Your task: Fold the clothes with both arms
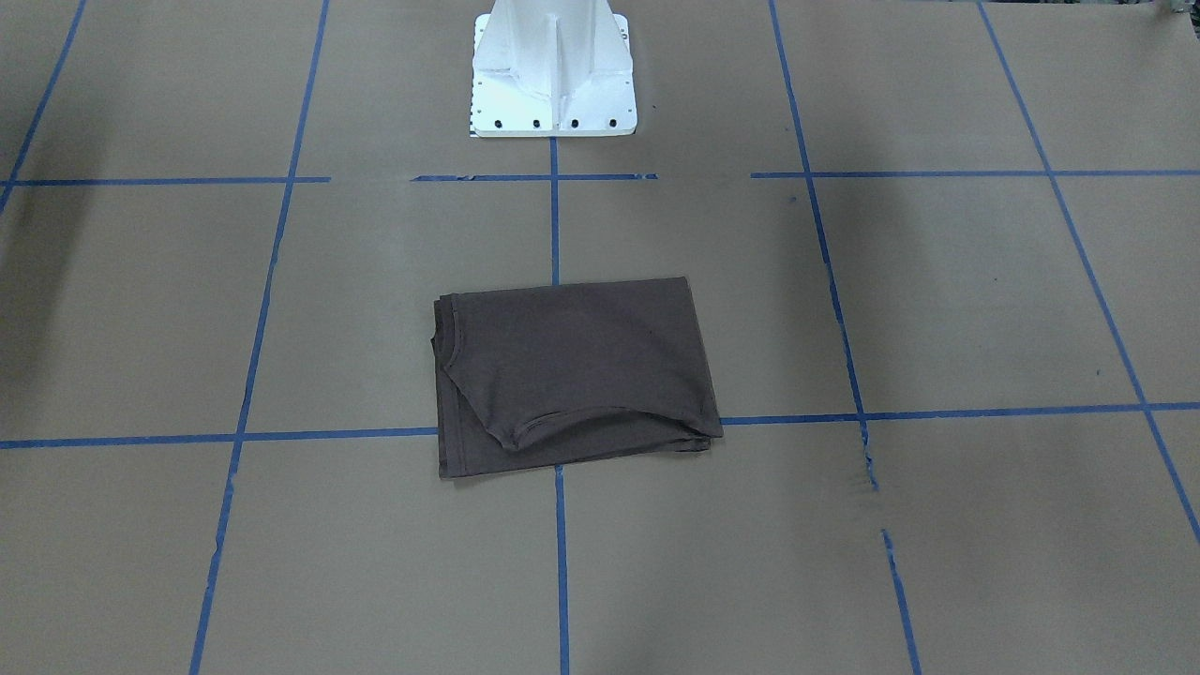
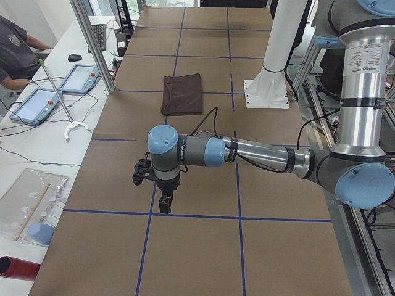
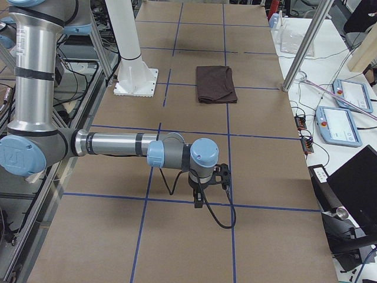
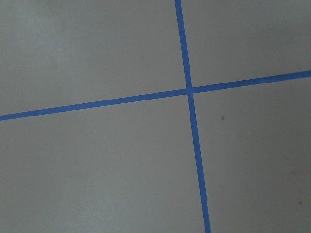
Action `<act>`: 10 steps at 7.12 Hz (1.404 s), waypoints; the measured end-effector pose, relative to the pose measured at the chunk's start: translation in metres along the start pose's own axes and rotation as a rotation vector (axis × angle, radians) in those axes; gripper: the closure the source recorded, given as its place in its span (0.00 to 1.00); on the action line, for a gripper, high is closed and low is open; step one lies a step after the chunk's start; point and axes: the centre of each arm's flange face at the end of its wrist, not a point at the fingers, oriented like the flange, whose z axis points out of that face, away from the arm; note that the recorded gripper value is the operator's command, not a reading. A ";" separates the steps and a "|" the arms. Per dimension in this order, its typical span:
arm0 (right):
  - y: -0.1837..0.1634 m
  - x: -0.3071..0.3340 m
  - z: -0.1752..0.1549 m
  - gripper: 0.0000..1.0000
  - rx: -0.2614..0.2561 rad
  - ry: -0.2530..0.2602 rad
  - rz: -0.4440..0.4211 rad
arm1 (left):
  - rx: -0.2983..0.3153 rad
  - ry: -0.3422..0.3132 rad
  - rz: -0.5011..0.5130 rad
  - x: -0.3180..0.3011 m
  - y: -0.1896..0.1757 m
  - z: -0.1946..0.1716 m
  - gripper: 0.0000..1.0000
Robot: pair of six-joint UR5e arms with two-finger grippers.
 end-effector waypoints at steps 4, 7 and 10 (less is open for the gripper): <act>-0.002 -0.003 -0.003 0.00 0.007 0.001 0.001 | 0.000 -0.001 0.000 0.000 0.000 0.000 0.00; -0.007 -0.006 -0.007 0.00 0.014 0.004 0.021 | 0.003 -0.001 0.003 0.001 0.000 -0.002 0.00; -0.014 -0.012 -0.011 0.00 0.025 -0.015 0.077 | 0.004 -0.001 0.003 0.001 0.000 -0.002 0.00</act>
